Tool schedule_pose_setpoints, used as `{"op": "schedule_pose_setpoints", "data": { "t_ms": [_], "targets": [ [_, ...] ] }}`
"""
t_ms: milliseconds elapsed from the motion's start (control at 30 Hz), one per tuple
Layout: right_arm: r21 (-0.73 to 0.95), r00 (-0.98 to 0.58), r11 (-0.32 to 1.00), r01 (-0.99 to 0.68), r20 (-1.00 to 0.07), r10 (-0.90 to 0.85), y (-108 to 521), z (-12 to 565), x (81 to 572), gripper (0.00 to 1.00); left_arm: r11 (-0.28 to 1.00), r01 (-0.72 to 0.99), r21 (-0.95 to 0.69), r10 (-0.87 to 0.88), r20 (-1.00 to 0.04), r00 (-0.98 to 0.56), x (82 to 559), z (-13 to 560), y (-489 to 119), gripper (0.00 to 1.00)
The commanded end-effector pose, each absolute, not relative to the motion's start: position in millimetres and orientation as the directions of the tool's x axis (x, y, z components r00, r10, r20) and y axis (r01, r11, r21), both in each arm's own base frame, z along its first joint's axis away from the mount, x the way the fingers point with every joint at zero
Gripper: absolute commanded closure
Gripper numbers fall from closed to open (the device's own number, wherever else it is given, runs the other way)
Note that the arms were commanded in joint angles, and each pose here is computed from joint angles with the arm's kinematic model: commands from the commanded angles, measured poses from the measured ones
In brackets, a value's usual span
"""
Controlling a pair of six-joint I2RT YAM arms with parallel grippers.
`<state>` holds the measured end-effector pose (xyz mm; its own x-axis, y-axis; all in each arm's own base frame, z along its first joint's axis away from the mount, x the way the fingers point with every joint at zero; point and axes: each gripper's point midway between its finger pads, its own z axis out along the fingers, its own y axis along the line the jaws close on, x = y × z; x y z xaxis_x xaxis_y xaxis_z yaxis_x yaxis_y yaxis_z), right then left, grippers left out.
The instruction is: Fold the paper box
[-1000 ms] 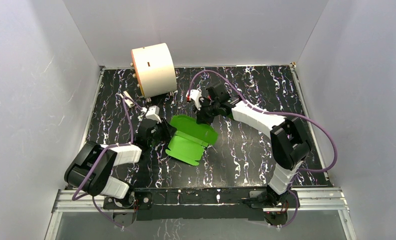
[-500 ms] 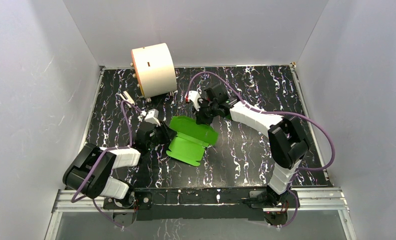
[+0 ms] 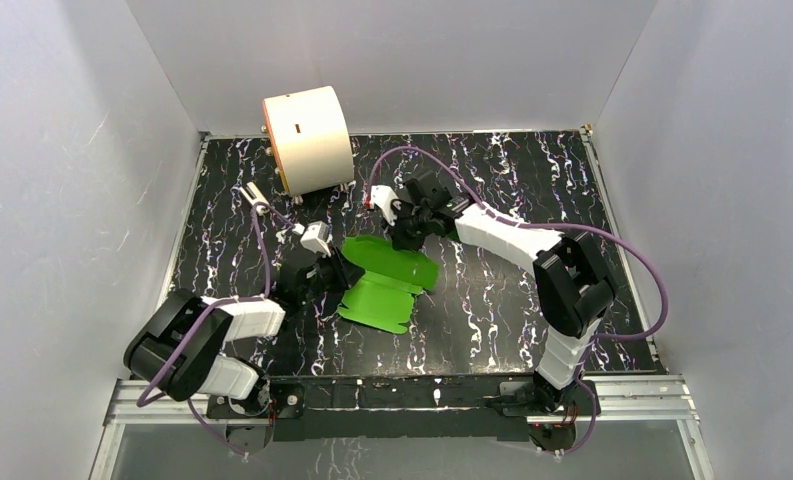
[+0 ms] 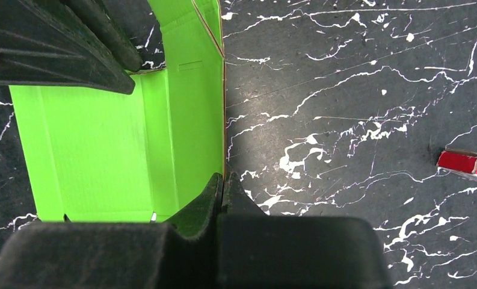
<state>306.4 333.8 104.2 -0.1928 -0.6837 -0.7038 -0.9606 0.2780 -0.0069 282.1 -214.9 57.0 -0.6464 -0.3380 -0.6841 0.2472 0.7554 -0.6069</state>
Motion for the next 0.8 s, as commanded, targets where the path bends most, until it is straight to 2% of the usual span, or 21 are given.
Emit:
{"op": "schedule_pose_setpoints", "data": {
  "t_ms": [0, 333, 500, 767],
  "targets": [
    [-0.096, -0.092, 0.232, -0.968, -0.723, -0.685, 353.0, 120.8, 311.6, 1.0, 0.739, 0.308, -0.599, -0.316, -0.712, -0.628, 282.1, 62.7, -229.2, 0.82],
    [-0.259, 0.073, 0.139, -0.956, -0.667, -0.741, 355.8, 121.0, 308.9, 1.0, 0.759, 0.283, -0.586, -0.322, -0.716, -0.619, 284.1, 57.5, -226.7, 0.8],
    [-0.398, 0.227, 0.044, -0.916, -0.608, -0.761, 353.1, 124.1, 304.3, 1.0, 0.746, 0.274, -0.608, -0.356, -0.71, -0.607, 284.9, 66.4, -226.4, 0.76],
    [-0.51, 0.314, 0.003, -0.86, -0.536, -0.784, 343.7, 132.1, 306.8, 1.0, 0.742, 0.28, -0.609, -0.403, -0.739, -0.54, 279.3, 89.1, -212.3, 0.68]
  ]
}}
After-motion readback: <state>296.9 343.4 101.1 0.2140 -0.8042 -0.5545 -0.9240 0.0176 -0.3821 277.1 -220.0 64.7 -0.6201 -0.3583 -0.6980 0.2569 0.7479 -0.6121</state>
